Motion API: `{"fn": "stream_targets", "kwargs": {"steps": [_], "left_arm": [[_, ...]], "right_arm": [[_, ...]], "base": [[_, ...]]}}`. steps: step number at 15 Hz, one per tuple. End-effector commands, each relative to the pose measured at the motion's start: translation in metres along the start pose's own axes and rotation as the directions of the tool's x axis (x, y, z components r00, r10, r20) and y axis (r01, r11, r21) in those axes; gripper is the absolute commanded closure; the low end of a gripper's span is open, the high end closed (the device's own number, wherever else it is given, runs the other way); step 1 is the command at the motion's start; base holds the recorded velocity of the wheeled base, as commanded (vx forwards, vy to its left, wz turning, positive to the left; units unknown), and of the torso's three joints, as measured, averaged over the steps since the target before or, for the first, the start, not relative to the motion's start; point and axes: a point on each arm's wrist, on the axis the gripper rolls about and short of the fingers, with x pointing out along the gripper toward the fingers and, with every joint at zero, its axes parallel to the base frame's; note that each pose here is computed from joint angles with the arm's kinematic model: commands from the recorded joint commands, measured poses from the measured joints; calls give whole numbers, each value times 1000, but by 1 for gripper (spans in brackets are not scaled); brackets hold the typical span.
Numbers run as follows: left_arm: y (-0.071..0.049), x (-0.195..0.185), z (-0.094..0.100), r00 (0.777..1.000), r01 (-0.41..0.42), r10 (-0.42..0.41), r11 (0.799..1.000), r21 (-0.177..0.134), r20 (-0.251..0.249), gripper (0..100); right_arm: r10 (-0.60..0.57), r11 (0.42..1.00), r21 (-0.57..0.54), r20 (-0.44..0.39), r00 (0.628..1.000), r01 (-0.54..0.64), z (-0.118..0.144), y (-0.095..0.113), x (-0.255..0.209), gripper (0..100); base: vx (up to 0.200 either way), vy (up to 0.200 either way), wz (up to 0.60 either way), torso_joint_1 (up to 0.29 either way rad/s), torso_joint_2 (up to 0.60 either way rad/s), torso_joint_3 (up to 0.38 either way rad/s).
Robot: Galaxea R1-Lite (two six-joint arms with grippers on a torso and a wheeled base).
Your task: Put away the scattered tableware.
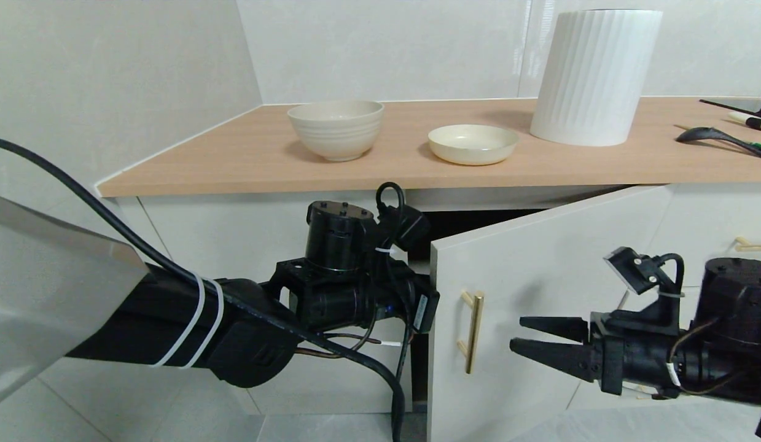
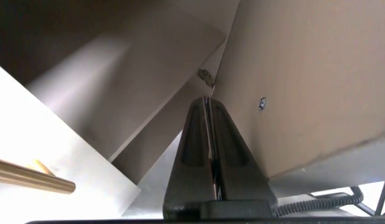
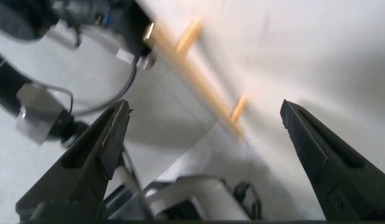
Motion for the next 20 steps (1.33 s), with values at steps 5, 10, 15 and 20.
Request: {"fn": "stream_targets", "kwargs": {"steps": [5,10,15,20], "left_arm": [[-5,4,2,1000,-4,4,1000,7,4,100],[-9,9,0,1000,-14,14,1000,10,0,100],[-9,10,2,1000,-21,21,1000,10,6,100],[-11,21,1,1000,-9,9,1000,10,5,100]], "right_arm": [[-171,980,-110,-29,985,167,-34,13,-31,0],[-194,970,-147,16,981,195,-36,27,-45,0],[-197,971,-140,7,980,196,-38,26,-45,0],[-200,971,-132,-6,980,197,-40,25,-45,0]], "base": [[0,0,0,0,0,0],[0,0,0,0,0,0],[0,0,0,0,0,0],[-160,0,0,3,1,0]]}}
